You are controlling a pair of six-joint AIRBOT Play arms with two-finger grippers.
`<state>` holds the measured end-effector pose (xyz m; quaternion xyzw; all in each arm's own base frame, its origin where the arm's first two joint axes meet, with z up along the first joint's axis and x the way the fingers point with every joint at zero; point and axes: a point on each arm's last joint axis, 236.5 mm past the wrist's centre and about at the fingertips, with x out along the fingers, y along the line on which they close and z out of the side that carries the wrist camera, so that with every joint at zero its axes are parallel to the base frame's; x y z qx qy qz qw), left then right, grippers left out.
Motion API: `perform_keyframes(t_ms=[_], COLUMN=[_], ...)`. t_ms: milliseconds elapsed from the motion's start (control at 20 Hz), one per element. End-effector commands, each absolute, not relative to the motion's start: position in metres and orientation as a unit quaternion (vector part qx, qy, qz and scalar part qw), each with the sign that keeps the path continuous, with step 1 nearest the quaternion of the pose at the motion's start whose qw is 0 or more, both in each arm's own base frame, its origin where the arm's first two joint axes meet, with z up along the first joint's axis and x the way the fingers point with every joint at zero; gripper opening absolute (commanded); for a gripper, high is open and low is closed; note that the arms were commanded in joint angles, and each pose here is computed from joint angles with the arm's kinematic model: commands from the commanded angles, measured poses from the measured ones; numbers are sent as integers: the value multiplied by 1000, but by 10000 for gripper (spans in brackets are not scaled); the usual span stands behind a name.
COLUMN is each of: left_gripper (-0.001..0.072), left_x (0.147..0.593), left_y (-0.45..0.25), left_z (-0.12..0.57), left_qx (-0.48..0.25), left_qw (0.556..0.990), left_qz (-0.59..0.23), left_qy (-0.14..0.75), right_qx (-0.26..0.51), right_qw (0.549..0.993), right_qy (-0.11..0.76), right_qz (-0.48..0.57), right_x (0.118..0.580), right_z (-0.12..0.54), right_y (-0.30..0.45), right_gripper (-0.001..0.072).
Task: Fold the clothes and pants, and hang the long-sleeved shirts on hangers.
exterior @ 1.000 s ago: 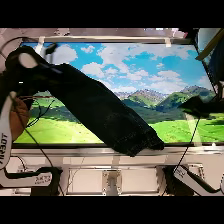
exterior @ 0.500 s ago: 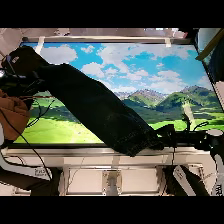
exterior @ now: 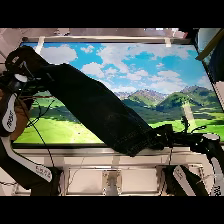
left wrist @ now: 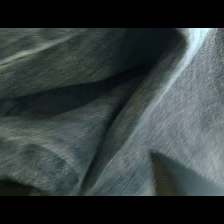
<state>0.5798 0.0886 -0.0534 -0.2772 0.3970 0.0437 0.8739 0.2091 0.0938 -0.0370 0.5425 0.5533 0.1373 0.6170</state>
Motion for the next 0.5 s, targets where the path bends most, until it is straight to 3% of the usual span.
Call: perform_keyframes(t_ms=[0,250,450], left_gripper=[29,10,10], left_x=[596,591,562], left_y=[81,84,95], left_z=[-54,5,62], left_qx=[-271,-261,-165], left_qw=[887,902,923], left_qz=[48,34,30], left_qy=[371,343,347], right_qx=[525,488,496], right_qw=[640,643,625], right_qy=[546,581,589], right_qz=[127,107,127], right_x=[214,198,191], right_z=[-45,-63,-56], right_y=[86,79,88], right_gripper=[551,551,551])
